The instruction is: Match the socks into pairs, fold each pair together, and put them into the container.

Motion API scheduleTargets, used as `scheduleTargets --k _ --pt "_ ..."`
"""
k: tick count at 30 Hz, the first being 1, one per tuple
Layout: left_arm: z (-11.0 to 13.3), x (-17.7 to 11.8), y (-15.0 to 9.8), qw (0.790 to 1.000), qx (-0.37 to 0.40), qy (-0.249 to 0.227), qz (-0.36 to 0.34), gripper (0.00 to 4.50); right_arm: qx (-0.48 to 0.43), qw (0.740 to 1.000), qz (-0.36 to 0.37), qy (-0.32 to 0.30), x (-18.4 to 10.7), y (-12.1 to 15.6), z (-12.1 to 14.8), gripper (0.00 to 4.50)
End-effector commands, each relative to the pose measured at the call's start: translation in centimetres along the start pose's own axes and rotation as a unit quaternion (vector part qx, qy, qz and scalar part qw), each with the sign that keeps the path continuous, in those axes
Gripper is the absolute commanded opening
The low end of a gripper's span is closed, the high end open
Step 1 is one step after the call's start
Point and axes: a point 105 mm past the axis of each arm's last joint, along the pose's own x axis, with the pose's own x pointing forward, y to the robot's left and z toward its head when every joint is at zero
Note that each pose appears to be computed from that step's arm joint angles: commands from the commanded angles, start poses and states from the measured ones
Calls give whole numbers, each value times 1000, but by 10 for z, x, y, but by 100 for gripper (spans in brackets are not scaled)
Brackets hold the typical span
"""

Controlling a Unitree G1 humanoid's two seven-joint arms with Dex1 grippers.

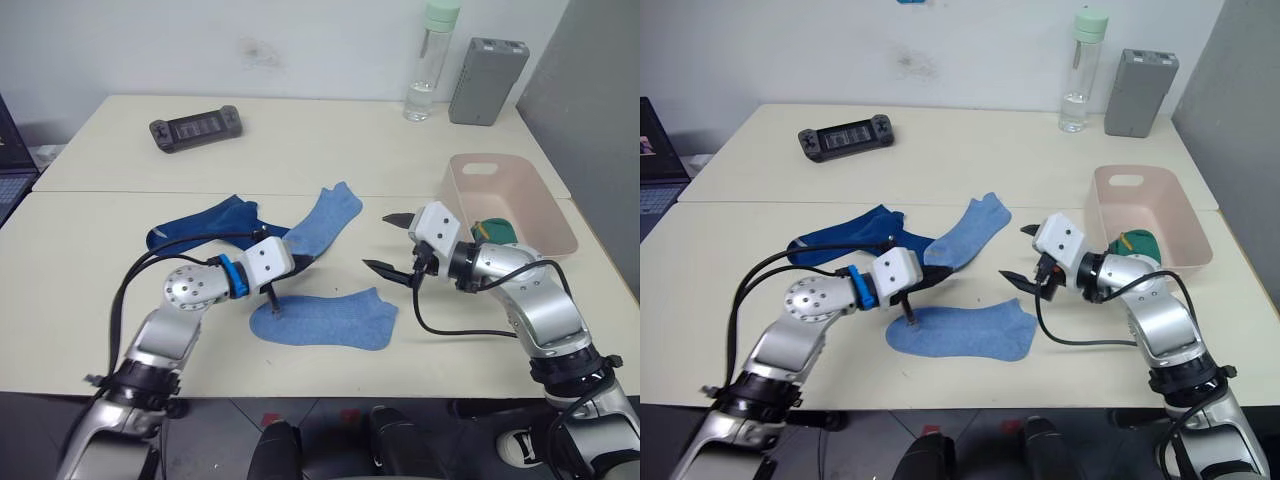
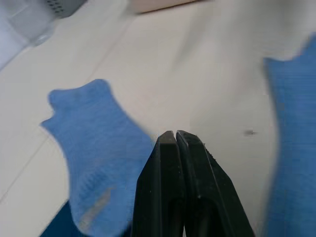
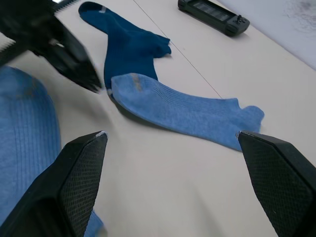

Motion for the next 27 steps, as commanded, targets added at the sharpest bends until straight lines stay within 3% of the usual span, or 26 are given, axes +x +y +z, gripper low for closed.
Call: scheduleTargets --k 1,3,6,15,22,25,27 --pt "9 -13 13 1000 19 -4 20 4 -23 999 -6 -25 -3 -10 14 450" --pt "8 -13 15 1000 15 -5 23 4 -24 999 -4 -27 -2 -10 14 450" --pt "-1 -8 19 999 2 11 43 59 -30 999 17 -33 2 -2 18 450" --pt "-12 14 26 996 19 39 76 353 -42 998 39 -27 4 13 19 450" --pt "-19 33 29 995 16 49 81 353 -43 998 34 -21 3 15 15 450" --pt "-18 39 32 995 14 45 93 296 -43 998 33 -19 2 16 14 450" --pt "-18 42 33 994 13 43 96 233 -43 998 34 -19 1 17 14 450"
